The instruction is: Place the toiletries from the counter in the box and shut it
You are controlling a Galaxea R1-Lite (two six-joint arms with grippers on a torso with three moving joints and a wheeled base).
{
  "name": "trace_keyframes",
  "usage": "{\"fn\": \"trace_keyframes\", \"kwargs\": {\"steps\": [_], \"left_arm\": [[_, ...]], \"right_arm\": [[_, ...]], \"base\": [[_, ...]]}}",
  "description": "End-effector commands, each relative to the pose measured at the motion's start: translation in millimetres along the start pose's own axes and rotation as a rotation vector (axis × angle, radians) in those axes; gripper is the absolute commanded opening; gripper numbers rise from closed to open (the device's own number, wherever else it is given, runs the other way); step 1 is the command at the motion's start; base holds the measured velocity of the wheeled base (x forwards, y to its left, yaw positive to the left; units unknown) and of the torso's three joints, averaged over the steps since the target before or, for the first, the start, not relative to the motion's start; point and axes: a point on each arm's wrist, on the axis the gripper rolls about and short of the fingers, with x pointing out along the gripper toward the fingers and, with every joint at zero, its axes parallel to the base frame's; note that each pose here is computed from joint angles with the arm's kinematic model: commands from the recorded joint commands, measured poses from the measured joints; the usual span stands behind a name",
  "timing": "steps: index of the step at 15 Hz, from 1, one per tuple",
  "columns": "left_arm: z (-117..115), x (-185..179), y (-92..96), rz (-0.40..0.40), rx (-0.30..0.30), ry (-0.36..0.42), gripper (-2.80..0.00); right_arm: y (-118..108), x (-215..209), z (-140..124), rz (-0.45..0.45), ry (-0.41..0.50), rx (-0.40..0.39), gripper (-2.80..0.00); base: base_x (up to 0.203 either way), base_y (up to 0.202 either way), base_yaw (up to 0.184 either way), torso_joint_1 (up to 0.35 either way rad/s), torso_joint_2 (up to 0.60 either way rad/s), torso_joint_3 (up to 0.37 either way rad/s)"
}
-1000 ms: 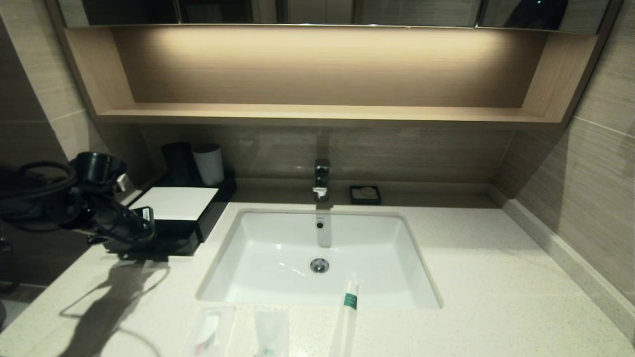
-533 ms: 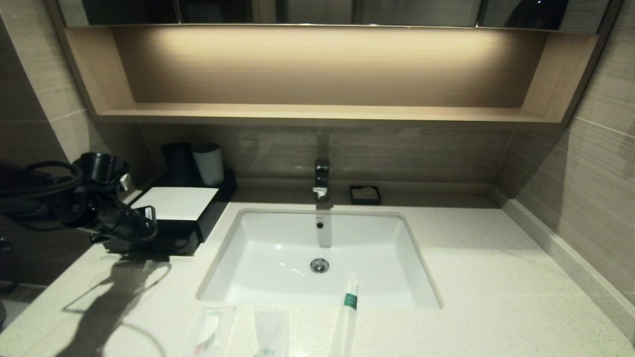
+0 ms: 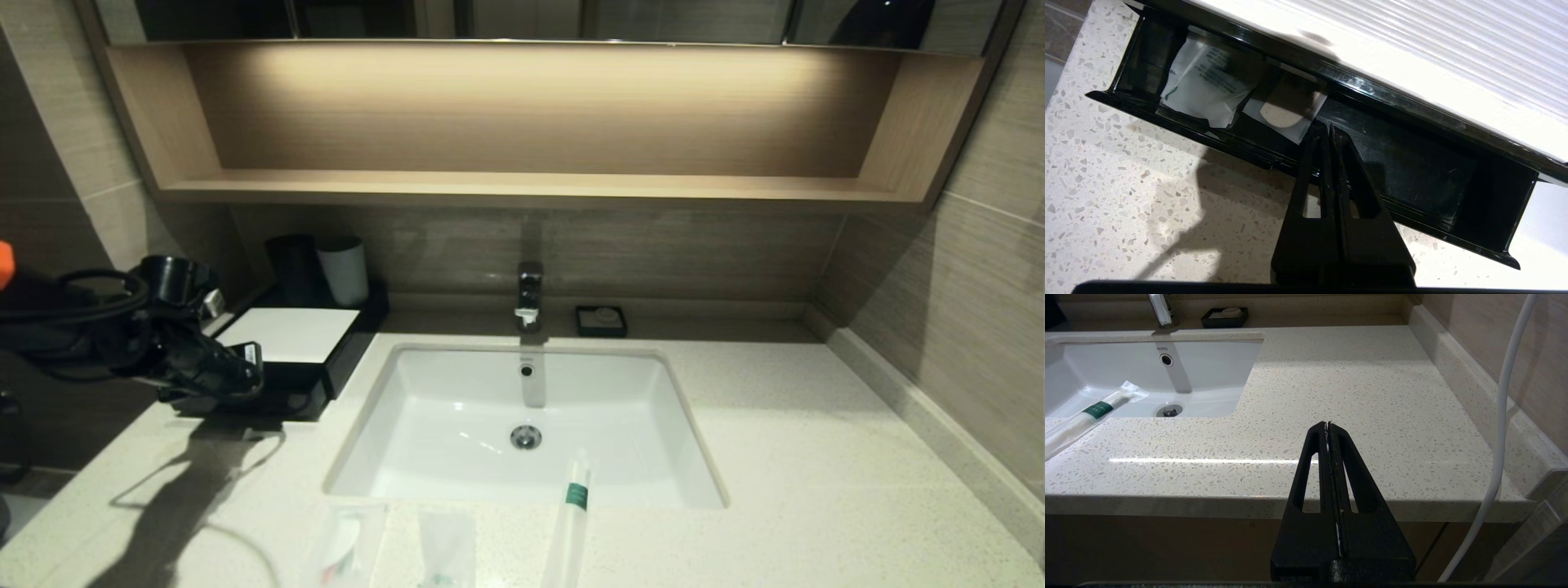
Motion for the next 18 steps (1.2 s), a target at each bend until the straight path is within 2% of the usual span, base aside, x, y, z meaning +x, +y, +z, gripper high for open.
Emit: {"fn": "trace_keyframes", "kwargs": {"steps": [1, 18], "left_arm": [[0.4, 1.5, 0.9, 0.002, -0.004, 0.001, -2.80], [1.7, 14.5, -0.1, -0.014, 0.003, 0.012, -2.80]], "right_arm": [[0.0, 0.1, 0.1, 0.000, 0.000, 0.000, -2.80], [0.0, 0.1, 0.0, 0.000, 0.002, 0.000, -2.80]], "base": [[0.000, 0.000, 0.000, 0.000, 0.00, 0.000], [0.000, 0.000, 0.000, 0.000, 0.00, 0.000]]}}
